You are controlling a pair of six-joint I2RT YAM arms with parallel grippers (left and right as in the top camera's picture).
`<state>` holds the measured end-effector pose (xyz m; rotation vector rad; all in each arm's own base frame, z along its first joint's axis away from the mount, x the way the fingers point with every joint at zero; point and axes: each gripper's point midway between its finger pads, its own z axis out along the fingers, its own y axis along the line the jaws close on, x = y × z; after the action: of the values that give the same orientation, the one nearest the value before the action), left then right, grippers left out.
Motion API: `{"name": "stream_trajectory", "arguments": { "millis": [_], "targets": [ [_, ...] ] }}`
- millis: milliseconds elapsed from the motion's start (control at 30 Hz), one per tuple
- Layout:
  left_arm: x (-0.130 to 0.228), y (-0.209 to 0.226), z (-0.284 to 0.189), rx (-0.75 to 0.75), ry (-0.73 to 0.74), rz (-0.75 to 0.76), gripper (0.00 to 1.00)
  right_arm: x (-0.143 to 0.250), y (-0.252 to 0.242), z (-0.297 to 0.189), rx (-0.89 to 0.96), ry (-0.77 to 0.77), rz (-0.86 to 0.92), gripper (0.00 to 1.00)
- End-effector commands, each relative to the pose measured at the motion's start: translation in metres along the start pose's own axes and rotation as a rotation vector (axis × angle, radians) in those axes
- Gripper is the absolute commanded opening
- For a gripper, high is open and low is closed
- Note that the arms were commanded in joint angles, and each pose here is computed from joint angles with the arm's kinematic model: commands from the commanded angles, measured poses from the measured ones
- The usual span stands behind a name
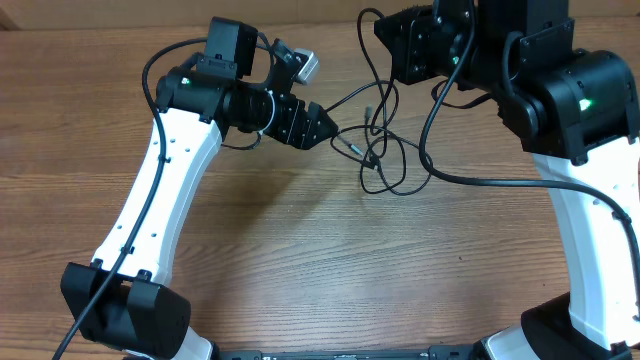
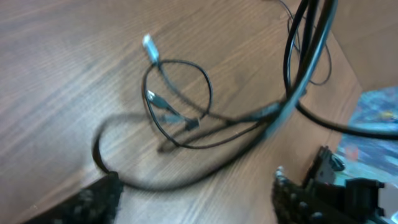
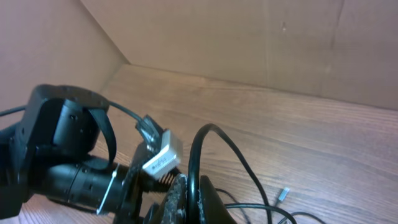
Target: Untangle cables
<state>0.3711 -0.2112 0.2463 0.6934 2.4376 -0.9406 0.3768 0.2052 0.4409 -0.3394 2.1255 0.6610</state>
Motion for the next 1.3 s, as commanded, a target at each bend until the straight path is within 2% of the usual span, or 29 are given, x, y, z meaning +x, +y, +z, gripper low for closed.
{"name": "stream_trajectory", "arguments": {
  "millis": [0,167,233,267,300,367,400,500,633,700,800,1067,1200,1267],
  "targets": [
    [-0.009,0.001,0.0,-0.009,-0.025,0.01,0.8,0.001,0.011,-0.003,-0.054,0.007,-0.01,0.04],
    [-0.018,-0.001,0.002,-0.009,-0.056,0.03,0.81,0.004,0.033,-0.006,-0.178,0.022,-0.048,0.04],
    [-0.019,-0.003,0.003,-0.006,-0.059,0.038,0.75,0.004,0.033,-0.006,-0.179,0.021,-0.048,0.04],
    [-0.018,-0.004,0.004,-0.004,-0.055,0.041,0.66,0.004,0.033,-0.006,-0.179,0.021,-0.048,0.04],
    [-0.017,-0.004,0.005,-0.01,-0.048,0.039,0.51,0.004,0.033,-0.006,-0.178,0.021,-0.048,0.04],
    [-0.011,0.003,0.006,-0.066,-0.022,0.029,0.15,0.003,0.031,-0.006,-0.167,0.019,-0.048,0.04],
    [-0.007,0.01,0.006,-0.11,-0.005,0.02,0.04,0.003,0.026,-0.005,-0.139,0.017,-0.046,0.04],
    [0.01,0.043,-0.003,-0.297,0.06,-0.032,0.04,0.003,-0.003,-0.004,0.029,0.009,-0.037,0.04],
    [0.03,0.088,-0.032,-0.5,0.097,-0.179,0.04,0.002,-0.078,-0.023,0.461,-0.024,0.005,0.04],
    [0.037,0.103,-0.047,-0.544,0.097,-0.247,0.04,0.003,-0.115,-0.045,0.686,-0.06,0.073,0.04],
    [0.046,0.121,-0.07,-0.576,0.074,-0.345,0.04,0.006,-0.153,-0.078,0.914,-0.086,0.128,0.04],
    [0.052,0.137,-0.114,-0.589,-0.009,-0.442,0.04,0.022,-0.201,-0.115,1.078,-0.047,0.213,0.04],
    [0.054,0.143,-0.129,-0.612,-0.049,-0.49,0.04,0.026,-0.212,-0.124,1.11,-0.048,0.262,0.04],
    [0.052,0.14,-0.13,-0.578,-0.069,-0.51,0.04,0.027,-0.211,-0.122,1.092,-0.045,0.271,0.04]
  ]
}}
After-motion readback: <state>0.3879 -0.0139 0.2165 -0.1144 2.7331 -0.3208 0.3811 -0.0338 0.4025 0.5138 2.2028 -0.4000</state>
